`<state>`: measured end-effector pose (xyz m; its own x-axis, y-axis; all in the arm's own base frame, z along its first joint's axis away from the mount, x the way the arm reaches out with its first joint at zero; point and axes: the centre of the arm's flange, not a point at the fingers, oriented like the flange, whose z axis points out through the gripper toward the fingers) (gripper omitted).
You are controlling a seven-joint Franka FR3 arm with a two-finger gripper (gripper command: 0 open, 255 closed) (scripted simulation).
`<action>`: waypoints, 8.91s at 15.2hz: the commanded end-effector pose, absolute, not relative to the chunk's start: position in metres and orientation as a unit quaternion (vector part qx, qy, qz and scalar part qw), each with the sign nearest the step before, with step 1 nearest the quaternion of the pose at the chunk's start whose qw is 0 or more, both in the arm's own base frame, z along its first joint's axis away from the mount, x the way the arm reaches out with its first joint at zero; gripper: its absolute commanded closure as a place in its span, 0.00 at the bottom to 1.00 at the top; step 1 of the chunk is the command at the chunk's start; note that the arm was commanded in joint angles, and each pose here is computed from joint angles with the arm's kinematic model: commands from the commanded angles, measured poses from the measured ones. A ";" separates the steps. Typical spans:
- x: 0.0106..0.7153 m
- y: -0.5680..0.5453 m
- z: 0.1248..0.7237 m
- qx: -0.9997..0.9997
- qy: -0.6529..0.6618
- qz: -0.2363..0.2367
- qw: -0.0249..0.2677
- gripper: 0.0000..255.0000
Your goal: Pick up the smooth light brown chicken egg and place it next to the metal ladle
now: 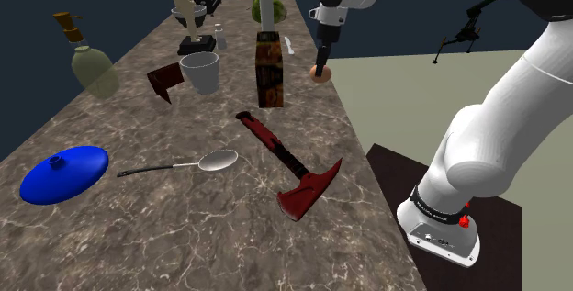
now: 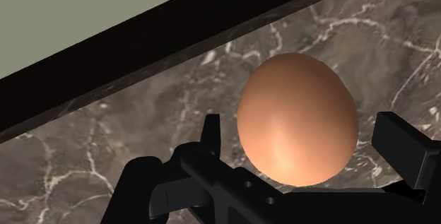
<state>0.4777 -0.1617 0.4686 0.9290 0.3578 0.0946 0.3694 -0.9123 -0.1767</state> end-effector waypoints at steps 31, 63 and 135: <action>0.478 -0.161 0.539 -0.977 -0.186 -0.030 0.096 1.00; 0.419 0.096 0.602 -0.977 -0.186 -0.030 0.096 1.00; 0.325 0.496 0.516 -0.977 -0.186 -0.030 0.096 0.00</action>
<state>0.3267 0.4959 0.5047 0.9290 0.3575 0.0960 0.3694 -0.9123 -0.1770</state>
